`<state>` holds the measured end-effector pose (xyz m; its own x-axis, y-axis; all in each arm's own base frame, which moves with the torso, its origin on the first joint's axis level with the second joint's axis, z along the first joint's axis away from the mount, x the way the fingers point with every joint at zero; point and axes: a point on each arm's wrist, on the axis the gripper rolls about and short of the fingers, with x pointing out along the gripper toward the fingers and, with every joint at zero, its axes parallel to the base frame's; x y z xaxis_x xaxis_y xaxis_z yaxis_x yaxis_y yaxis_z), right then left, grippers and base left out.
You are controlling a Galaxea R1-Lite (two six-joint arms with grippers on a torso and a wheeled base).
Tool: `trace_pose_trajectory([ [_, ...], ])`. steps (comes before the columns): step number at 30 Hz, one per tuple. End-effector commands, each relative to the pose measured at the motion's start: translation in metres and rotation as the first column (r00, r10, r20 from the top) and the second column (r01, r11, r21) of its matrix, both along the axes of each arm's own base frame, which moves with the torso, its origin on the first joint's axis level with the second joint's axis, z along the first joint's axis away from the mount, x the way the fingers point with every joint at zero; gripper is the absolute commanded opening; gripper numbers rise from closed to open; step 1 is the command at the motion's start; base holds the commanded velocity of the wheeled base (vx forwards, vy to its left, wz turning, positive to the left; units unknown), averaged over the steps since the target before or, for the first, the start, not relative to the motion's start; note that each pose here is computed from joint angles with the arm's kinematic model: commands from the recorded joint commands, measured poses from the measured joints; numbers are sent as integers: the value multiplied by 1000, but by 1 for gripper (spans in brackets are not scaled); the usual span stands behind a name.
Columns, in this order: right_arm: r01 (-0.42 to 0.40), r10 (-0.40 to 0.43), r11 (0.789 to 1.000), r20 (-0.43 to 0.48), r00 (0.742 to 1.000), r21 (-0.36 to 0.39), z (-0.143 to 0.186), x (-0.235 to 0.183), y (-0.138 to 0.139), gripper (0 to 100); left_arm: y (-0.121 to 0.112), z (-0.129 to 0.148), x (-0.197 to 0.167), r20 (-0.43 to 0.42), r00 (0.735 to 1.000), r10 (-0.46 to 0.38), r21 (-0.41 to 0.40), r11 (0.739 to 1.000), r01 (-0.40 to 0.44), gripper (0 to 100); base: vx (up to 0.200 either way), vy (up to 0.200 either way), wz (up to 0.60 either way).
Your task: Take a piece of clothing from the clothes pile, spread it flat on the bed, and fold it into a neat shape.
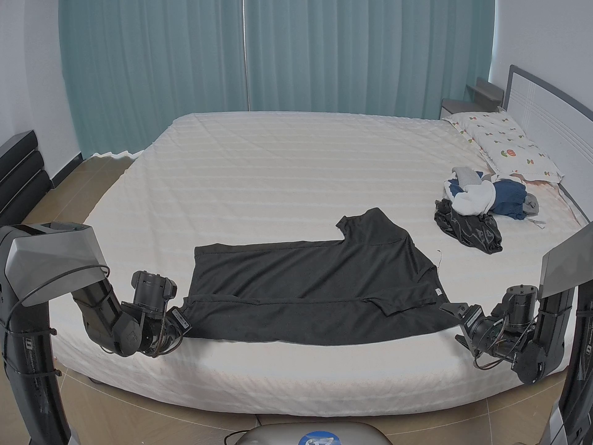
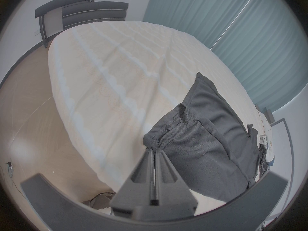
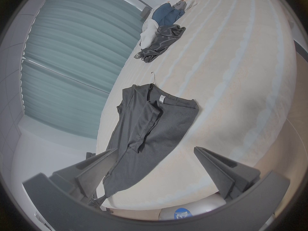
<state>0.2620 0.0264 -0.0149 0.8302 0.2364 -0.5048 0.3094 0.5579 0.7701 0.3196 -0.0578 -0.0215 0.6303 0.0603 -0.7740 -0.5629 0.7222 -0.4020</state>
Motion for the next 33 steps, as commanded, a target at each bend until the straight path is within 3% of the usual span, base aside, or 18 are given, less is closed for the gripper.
trace_pose_trajectory([
  [1, 1, -1, 1000, 0, 1000, -1, -1, -1, 1, 100, 3, 3, -4, 1, 1000, 5, 1, 1000, -5, 0, 0, 0, 0],
  [6, -7, 7, 1000, -1, 1000, -3, -1, -1, 3, 100, 9, 5, -2, 6, 1000, 24, -4, 1000, -24, 0, 0, 0, 0],
  [7, -5, 5, 1000, -4, 1000, -2, -1, -2, 3, 100, 9, 4, -2, 4, 1000, 24, -4, 1000, -24, 100, 0, 0, 0],
  [13, -6, 6, 1000, -9, 1000, -2, -1, -4, 3, 100, 9, 17, -3, 40, 999, 24, -21, 1000, -23, 100, 0, 0, 0],
  [15, -14, 14, 1000, -11, 1000, -3, 0, -6, 5, 100, 8, 33, -8, 79, 996, 31, -41, 999, -28, 100, 0, 0, 0],
  [18, -5, 4, 1000, -19, 1000, -14, -2, -7, 7, 100, 5, 54, -13, 128, 991, 36, -110, 994, -22, 100, 0, 0, 0],
  [20, 2, -3, 1000, -22, 1000, -23, -3, -7, 8, 100, -4, 57, -20, 117, 993, 2, -168, 986, 17, 100, 0, 0, 0],
  [25, -10, 9, 1000, -27, 1000, -24, -3, -8, 12, 100, -22, 49, -23, 78, 997, -28, -247, 968, 47, 100, 0, 0, 0],
  [33, -10, 9, 1000, -37, 999, -29, -7, -8, 12, 100, -38, 22, -26, 8, 997, -73, -204, 976, 73, 100, 0, 0, 0],
])
